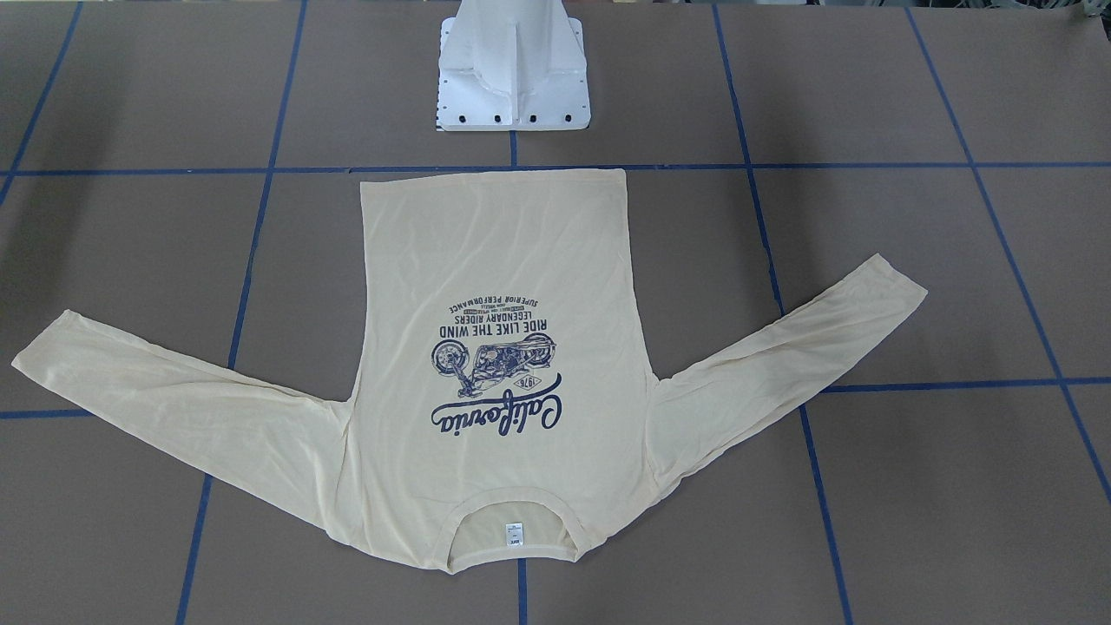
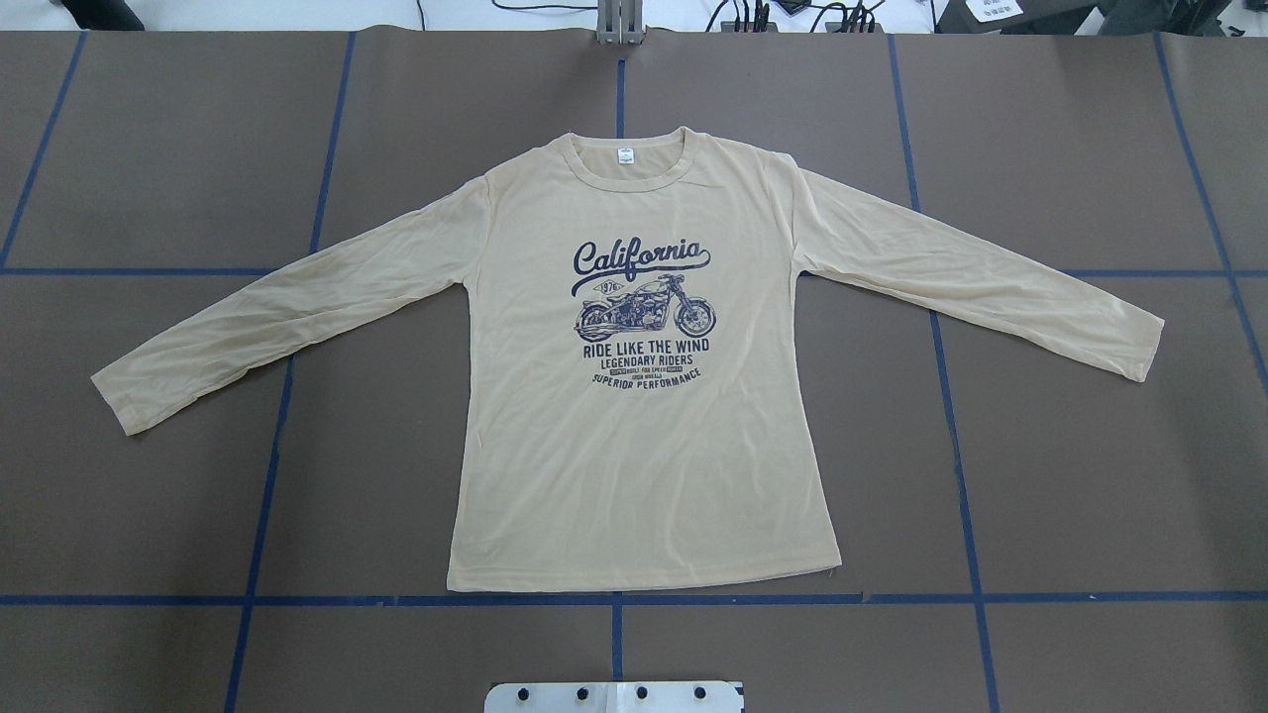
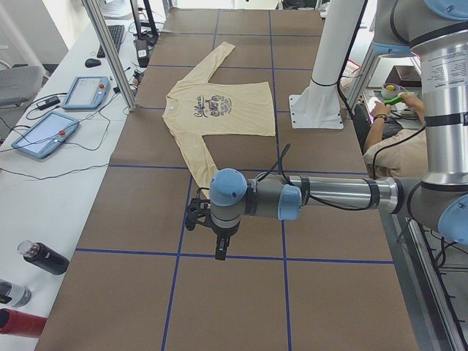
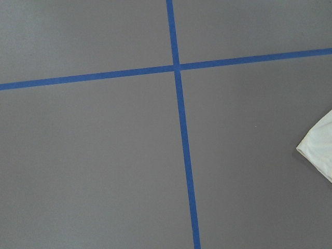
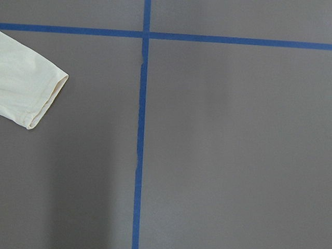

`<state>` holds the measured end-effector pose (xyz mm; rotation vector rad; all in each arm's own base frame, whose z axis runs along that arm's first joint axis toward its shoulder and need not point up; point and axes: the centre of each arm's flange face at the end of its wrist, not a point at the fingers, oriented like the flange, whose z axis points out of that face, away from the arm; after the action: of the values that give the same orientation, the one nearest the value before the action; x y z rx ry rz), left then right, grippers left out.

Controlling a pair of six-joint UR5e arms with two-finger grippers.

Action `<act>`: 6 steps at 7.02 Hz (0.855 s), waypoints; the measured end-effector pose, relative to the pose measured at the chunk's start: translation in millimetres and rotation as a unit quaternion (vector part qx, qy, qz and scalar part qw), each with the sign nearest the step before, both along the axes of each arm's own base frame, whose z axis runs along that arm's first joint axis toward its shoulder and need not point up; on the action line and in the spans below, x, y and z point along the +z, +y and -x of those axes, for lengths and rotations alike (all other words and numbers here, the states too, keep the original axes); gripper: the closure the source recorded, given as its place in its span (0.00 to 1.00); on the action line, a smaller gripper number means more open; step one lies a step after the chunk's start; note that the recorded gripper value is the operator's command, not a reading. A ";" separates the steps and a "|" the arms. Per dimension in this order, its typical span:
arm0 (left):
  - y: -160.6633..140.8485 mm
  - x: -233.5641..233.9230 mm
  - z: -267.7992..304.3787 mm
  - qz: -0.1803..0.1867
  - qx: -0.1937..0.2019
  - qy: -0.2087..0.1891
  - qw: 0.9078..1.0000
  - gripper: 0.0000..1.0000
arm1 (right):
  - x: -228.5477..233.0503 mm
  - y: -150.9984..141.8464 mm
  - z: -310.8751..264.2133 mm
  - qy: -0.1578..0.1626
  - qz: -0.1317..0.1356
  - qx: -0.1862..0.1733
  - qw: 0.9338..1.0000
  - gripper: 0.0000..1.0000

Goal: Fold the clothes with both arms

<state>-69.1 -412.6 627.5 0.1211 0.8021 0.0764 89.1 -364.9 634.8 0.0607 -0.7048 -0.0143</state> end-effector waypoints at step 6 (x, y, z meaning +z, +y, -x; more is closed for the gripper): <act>-9.7 -25.3 -6.7 -0.091 0.008 -0.003 0.996 0.00 | -16.7 -7.4 0.2 -0.002 -0.018 -0.001 1.000 0.00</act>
<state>-62.5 -422.3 602.2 0.2876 0.7890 0.1648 88.9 -372.2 618.1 0.0954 -0.7081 -0.0288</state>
